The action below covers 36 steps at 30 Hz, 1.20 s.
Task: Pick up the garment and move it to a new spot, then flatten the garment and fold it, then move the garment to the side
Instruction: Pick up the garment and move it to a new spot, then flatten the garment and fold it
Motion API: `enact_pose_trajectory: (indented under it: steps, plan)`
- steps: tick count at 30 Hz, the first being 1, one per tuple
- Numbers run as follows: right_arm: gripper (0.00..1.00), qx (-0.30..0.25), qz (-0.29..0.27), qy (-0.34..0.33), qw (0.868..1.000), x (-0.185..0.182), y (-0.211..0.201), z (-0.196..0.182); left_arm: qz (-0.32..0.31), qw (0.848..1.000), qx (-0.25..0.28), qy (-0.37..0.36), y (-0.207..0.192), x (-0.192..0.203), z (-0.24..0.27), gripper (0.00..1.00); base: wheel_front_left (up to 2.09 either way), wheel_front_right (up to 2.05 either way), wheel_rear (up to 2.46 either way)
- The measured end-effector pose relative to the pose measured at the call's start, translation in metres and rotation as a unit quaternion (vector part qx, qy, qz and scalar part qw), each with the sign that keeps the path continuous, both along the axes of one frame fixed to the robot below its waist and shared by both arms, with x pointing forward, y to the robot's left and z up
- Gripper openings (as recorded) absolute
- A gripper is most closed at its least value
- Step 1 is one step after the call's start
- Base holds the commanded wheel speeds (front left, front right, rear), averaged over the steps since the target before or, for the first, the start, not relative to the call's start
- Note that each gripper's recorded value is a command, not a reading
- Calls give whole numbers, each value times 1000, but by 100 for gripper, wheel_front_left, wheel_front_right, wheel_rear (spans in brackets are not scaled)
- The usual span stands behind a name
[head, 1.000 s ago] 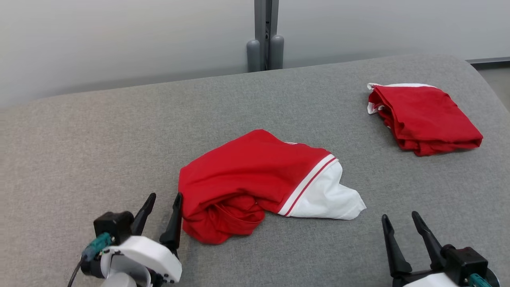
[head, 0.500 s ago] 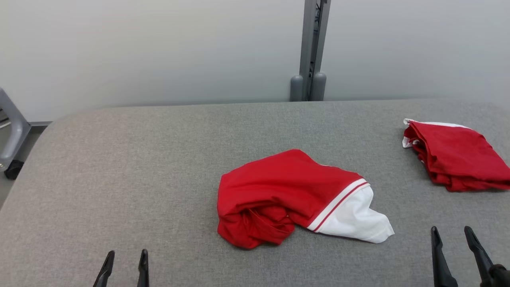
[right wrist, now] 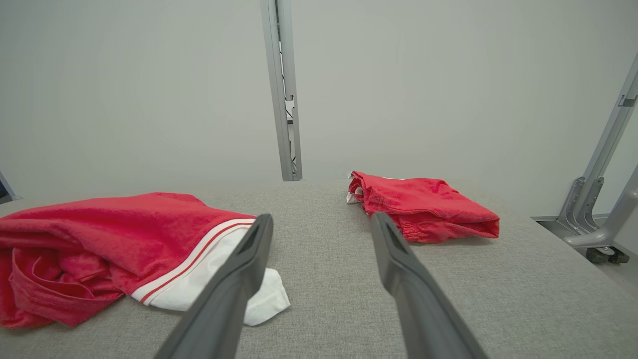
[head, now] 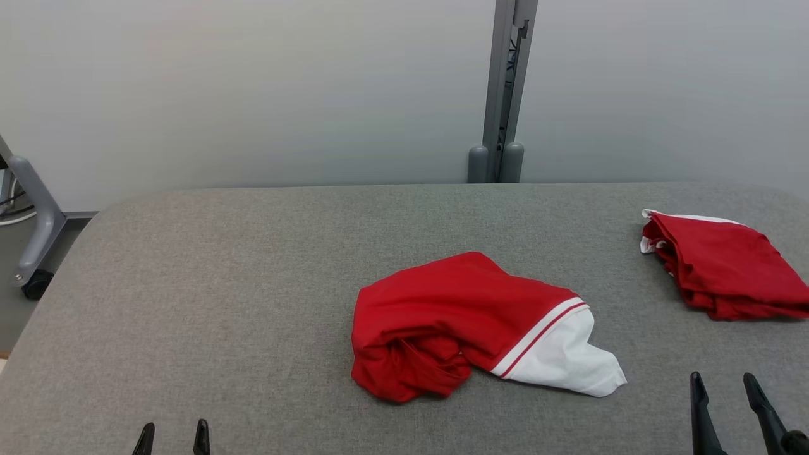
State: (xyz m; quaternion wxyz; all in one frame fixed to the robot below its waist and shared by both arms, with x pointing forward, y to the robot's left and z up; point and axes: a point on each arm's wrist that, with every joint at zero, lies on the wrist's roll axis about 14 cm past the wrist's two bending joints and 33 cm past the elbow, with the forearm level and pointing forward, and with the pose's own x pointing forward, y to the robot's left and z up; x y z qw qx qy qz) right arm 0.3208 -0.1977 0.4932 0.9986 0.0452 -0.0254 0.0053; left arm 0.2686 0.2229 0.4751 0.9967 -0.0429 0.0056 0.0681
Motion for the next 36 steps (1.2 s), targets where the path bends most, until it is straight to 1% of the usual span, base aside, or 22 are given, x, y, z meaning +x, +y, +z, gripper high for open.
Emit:
enact_pose_trajectory:
  steps: [2,4,6,9,11,13,15,16,17,19,21,23,24,25,26,27,28,32,35,36]
  plan:
    - [100,2,1,2,1000,-1,1,-1,-8,1000,1,-3,-3,2,2,100,0,0,0]
    - [100,3,2,4,1000,-2,2,-2,-33,999,-8,-13,-16,8,7,100,0,0,0]
    - [100,4,4,2,1000,-1,4,-2,-83,996,-22,-30,-44,21,17,100,0,0,0]
    - [100,3,2,0,1000,0,4,0,-164,984,-52,-41,-96,37,24,100,0,0,0]
    - [100,4,-4,2,1000,0,1,-1,-197,977,-79,-29,-121,44,17,100,0,0,0]
    - [100,5,-12,7,1000,-2,-3,-4,-222,971,-84,23,-137,48,-8,100,0,0,0]
    - [100,7,-17,11,1000,-2,-6,-7,-217,967,-117,69,-142,54,-30,100,0,0,0]
    - [100,9,-19,14,1000,-2,-7,-8,-219,965,-117,86,-144,57,-39,100,0,0,0]
    - [100,9,-21,16,1000,-2,-8,-9,-220,963,-121,95,-146,62,-44,100,0,0,0]
    - [100,11,-25,22,999,1,-9,-13,-214,960,-147,108,-149,74,-52,100,0,0,0]
    - [100,10,-33,29,999,3,-14,-16,-214,959,-145,119,-152,84,-60,100,0,0,0]
    - [100,8,-40,37,998,5,-19,-21,-217,954,-153,136,-156,90,-70,100,0,0,0]
    - [100,8,-43,40,998,6,-21,-22,-221,952,-154,146,-159,91,-76,98,0,0,0]
    - [100,7,-45,43,998,7,-22,-23,-224,949,-160,154,-161,92,-81,76,0,0,0]
    - [100,7,-48,45,998,8,-24,-25,-227,947,-163,162,-164,93,-86,48,0,0,0]
    - [100,6,-50,48,998,9,-25,-27,-231,945,-161,167,-167,95,-90,9,0,0,0]
    - [100,6,-52,50,997,10,-26,-28,-236,942,-161,174,-169,96,-93,0,0,0,0]
    - [100,8,-55,56,997,13,-28,-31,-252,936,-160,188,-176,99,-100,0,0,0,0]
    - [100,15,-56,55,997,12,-29,-31,-259,941,-145,160,-167,112,-84,0,0,0,0]
    - [100,18,-57,53,997,11,-29,-30,-276,945,-116,135,-160,120,-66,0,0,0,0]
